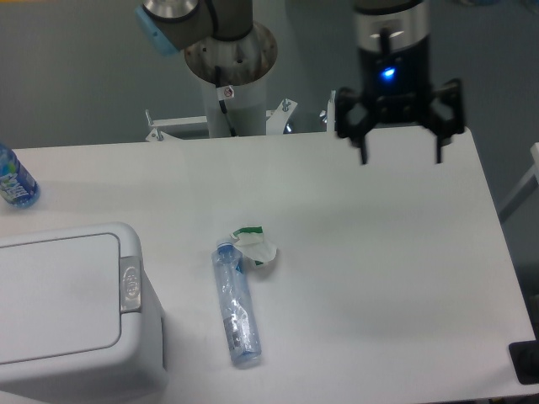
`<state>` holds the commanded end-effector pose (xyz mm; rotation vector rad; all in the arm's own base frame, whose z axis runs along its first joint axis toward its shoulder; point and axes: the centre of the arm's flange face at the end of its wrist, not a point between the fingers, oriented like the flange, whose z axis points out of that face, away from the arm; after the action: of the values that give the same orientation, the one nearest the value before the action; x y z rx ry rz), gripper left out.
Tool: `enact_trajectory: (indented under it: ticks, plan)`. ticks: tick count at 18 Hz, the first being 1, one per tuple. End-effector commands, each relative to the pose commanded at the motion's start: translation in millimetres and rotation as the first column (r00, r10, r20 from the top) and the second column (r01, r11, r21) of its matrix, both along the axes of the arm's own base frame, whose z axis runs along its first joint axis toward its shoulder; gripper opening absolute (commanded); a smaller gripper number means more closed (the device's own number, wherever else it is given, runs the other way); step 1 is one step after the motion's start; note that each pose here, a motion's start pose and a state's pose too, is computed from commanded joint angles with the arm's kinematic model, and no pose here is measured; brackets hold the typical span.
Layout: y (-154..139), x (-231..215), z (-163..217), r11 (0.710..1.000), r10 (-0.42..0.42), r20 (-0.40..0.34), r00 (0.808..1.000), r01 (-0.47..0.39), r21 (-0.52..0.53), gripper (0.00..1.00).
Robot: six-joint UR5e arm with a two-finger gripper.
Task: Open the trash can
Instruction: 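Move the gripper over the trash can's grey lid button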
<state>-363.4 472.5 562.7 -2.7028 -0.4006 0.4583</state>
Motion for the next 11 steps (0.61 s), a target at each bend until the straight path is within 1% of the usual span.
enact_trajectory:
  ticks: [2, 4, 6, 9, 11]
  plan:
    - [23.4, 19.7, -3.0, 0.998, 0.035, 0.019, 0.999, -0.036, 0.050, 1.00]
    - [46.8, 39.2, -9.8, 0.990, 0.089, 0.060, 0.994, -0.095, 0.102, 1.00]
    - [67.0, 54.5, -16.7, 0.983, 0.109, 0.079, 0.991, -0.119, 0.139, 1.00]
    - [92.1, 76.6, -28.3, 0.979, 0.112, 0.115, 0.987, -0.129, 0.155, 1.00]
    - [106.8, 87.2, -33.2, 0.969, 0.149, 0.154, 0.977, -0.175, 0.172, 1.00]
